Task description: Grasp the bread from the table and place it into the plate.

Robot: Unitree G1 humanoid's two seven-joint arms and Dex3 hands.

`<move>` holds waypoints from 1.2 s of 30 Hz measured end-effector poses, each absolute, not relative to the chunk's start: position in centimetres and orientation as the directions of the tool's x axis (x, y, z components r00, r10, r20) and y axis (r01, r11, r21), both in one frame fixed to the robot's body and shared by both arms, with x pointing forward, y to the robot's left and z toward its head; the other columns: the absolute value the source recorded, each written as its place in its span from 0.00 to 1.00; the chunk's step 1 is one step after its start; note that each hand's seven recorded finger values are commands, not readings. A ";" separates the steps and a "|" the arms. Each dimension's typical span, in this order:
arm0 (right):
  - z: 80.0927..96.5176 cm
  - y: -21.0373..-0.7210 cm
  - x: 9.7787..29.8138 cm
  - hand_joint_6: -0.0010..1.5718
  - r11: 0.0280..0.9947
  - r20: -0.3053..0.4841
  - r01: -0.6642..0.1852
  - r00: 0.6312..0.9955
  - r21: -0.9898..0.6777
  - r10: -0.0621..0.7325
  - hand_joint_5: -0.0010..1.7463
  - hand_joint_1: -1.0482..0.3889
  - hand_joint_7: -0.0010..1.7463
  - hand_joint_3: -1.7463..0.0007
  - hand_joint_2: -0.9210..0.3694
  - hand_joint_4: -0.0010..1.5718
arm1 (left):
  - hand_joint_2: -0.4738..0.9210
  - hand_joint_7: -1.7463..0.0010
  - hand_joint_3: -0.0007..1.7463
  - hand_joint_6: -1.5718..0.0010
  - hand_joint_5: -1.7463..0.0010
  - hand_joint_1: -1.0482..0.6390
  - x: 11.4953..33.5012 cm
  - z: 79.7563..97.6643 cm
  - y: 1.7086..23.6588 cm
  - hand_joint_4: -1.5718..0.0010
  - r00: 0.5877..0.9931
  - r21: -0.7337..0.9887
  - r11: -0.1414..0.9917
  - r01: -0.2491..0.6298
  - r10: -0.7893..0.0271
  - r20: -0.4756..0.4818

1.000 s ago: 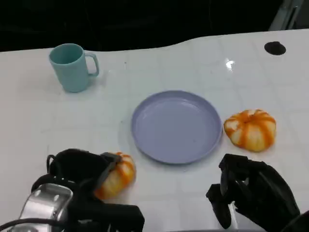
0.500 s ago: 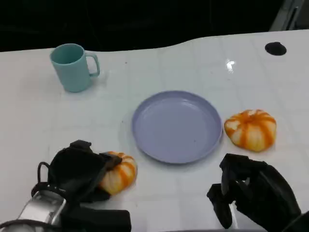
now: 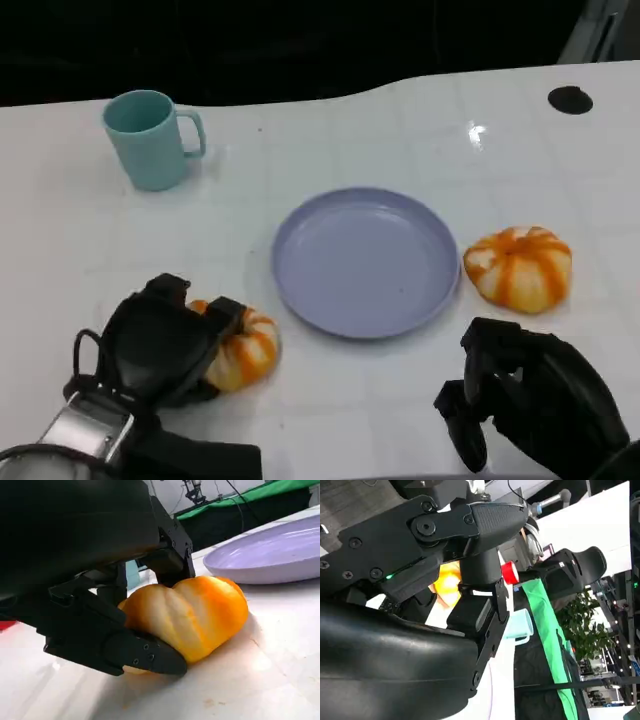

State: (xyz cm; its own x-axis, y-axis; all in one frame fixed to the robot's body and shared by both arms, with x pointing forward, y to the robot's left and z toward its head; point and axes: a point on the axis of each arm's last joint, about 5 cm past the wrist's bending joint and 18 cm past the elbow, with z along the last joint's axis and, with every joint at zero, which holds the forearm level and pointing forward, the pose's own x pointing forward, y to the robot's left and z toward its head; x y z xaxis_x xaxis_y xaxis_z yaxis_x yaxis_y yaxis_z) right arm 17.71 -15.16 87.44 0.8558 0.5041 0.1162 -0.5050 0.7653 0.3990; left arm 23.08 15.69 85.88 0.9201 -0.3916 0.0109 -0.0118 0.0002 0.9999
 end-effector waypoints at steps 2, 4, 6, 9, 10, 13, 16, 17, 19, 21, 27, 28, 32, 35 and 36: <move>87.5 -15.2 17.7 0.66 0.765 0.117 -0.506 0.855 0.399 0.504 0.94 0.07 0.86 0.81 0.05 0.77 | 1.00 0.39 0.17 0.47 0.00 0.46 23.2 86.6 15.8 0.50 0.929 0.999 -0.048 -0.003 -0.371 -0.015; 87.5 -15.1 17.7 0.66 0.765 0.117 -0.506 0.855 0.399 0.505 0.94 0.07 0.86 0.81 0.05 0.77 | 1.00 0.35 0.16 0.47 0.00 0.48 23.2 87.5 15.9 0.49 0.937 0.998 -0.062 0.011 -0.347 -0.032; 87.5 -15.1 17.7 0.66 0.765 0.118 -0.506 0.855 0.399 0.505 0.94 0.07 0.86 0.81 0.05 0.77 | 1.00 0.29 0.16 0.49 0.00 0.49 23.1 88.2 15.9 0.49 0.943 0.998 -0.058 0.020 -0.331 -0.038; 87.5 -15.1 17.7 0.66 0.764 0.120 -0.507 0.855 0.398 0.505 0.95 0.08 0.86 0.81 0.04 0.77 | 1.00 0.26 0.16 0.49 0.00 0.49 22.9 89.5 16.3 0.47 0.955 0.999 -0.035 0.033 -0.295 -0.042; 87.5 -15.1 17.7 0.66 0.764 0.120 -0.507 0.855 0.398 0.505 0.95 0.08 0.86 0.81 0.05 0.77 | 1.00 0.26 0.16 0.49 0.00 0.49 22.8 89.9 16.4 0.47 0.958 0.999 -0.027 0.032 -0.284 -0.038; 87.5 -15.1 17.7 0.66 0.764 0.120 -0.508 0.854 0.398 0.506 0.95 0.07 0.86 0.81 0.05 0.77 | 0.99 0.24 0.16 0.50 0.00 0.50 22.8 91.0 16.6 0.47 0.967 1.000 -0.017 0.012 -0.256 -0.016; 87.5 -15.1 17.7 0.66 0.764 0.118 -0.508 0.854 0.399 0.506 0.95 0.07 0.86 0.81 0.04 0.77 | 0.98 0.21 0.18 0.51 0.00 0.50 22.7 91.8 16.6 0.47 0.972 1.000 -0.004 -0.009 -0.236 0.008; 87.5 -15.1 17.7 0.66 0.763 0.118 -0.508 0.854 0.399 0.506 0.95 0.07 0.86 0.82 0.04 0.77 | 0.97 0.19 0.20 0.51 0.00 0.50 22.7 91.9 16.6 0.47 0.971 1.000 0.001 -0.015 -0.237 0.015; 87.5 -15.1 17.7 0.66 0.763 0.119 -0.508 0.854 0.399 0.507 0.95 0.07 0.86 0.82 0.04 0.77 | 0.85 0.18 0.37 0.51 0.00 0.50 22.6 92.1 16.7 0.45 0.970 0.999 0.032 -0.022 -0.243 0.029; 87.5 -15.1 17.7 0.66 0.762 0.119 -0.510 0.853 0.399 0.508 0.94 0.07 0.86 0.82 0.04 0.77 | 0.78 0.19 0.48 0.50 0.00 0.50 22.7 92.2 16.7 0.43 0.966 0.996 0.081 -0.047 -0.248 0.066; 87.5 -15.1 17.7 0.65 0.763 0.118 -0.510 0.853 0.397 0.509 0.95 0.07 0.87 0.83 0.03 0.76 | 0.86 0.30 0.33 0.47 0.00 0.50 23.6 92.5 15.7 0.45 0.929 0.968 0.166 -0.186 -0.292 0.228; 87.5 -15.1 17.7 0.65 0.763 0.118 -0.511 0.852 0.397 0.510 0.95 0.07 0.87 0.83 0.03 0.76 | 0.85 0.26 0.36 0.49 0.00 0.49 24.0 92.7 15.5 0.46 0.918 0.962 0.176 -0.210 -0.303 0.256; 87.4 -15.2 17.6 0.65 0.763 0.118 -0.511 0.852 0.397 0.509 0.96 0.07 0.88 0.83 0.03 0.76 | 0.76 0.02 0.49 0.57 0.00 0.51 25.2 93.2 14.4 0.45 0.891 0.942 0.235 -0.238 -0.334 0.308; 87.4 -15.1 17.6 0.65 0.762 0.119 -0.512 0.852 0.397 0.511 0.96 0.07 0.88 0.84 0.02 0.76 | 0.71 0.02 0.54 0.57 0.00 0.51 26.1 93.1 13.6 0.44 0.872 0.933 0.279 -0.228 -0.368 0.323; 87.4 -15.1 17.6 0.65 0.762 0.118 -0.512 0.852 0.397 0.510 0.96 0.07 0.88 0.84 0.02 0.76 | 0.70 0.02 0.54 0.57 0.00 0.51 26.4 93.1 13.4 0.44 0.866 0.932 0.285 -0.223 -0.380 0.324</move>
